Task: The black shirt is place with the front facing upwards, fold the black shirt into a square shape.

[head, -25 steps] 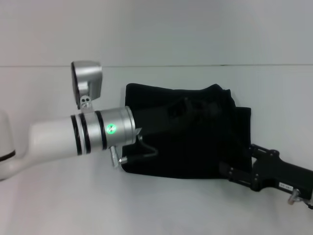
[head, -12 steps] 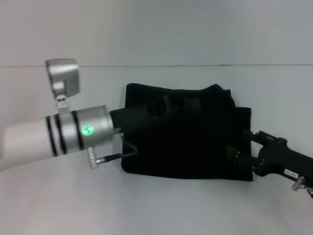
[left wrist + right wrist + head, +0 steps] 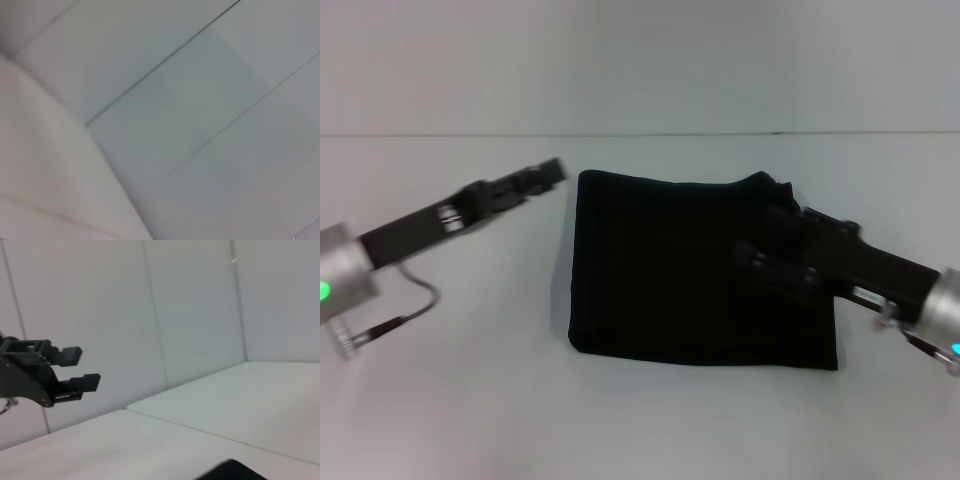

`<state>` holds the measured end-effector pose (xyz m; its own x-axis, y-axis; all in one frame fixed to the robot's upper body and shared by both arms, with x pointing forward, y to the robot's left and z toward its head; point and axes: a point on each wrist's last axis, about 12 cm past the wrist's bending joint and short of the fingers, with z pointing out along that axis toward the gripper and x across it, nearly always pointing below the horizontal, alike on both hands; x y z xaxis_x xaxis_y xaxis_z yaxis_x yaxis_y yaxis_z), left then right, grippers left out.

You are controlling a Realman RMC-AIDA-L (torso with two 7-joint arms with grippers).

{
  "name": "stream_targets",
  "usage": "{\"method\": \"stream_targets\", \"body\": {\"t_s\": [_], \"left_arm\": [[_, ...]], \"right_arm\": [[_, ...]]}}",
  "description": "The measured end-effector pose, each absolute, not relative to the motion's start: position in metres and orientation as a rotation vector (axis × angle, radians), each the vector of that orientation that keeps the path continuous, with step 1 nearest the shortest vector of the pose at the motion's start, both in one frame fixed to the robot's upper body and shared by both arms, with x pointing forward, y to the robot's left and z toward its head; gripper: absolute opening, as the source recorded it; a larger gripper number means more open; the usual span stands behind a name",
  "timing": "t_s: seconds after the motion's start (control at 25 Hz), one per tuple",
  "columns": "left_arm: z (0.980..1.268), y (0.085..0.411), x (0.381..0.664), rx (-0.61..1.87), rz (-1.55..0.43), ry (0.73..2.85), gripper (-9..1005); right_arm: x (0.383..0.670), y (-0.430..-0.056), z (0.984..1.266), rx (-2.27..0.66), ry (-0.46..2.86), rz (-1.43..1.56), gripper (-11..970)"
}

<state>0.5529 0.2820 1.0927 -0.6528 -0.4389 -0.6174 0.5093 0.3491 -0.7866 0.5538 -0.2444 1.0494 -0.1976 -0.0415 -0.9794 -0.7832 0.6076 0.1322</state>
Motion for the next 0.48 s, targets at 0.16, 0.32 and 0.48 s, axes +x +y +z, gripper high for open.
{"method": "stream_targets", "body": {"t_s": [0.16,0.32,0.48], "left_arm": [[1.091,0.305,0.534,0.161,-1.303,1.673,500],[1.084,0.322,0.518,0.219,-1.177,1.664,640],[1.077,0.33,0.506,0.258,-1.087,1.651,729]], "right_arm": [[0.568,-0.224,1.052,-0.767,1.661,0.77,777],[0.568,-0.219,1.046,-0.832,1.701,0.752,777],[0.555,-0.226,1.035,-0.836,1.741,0.752,777]]}}
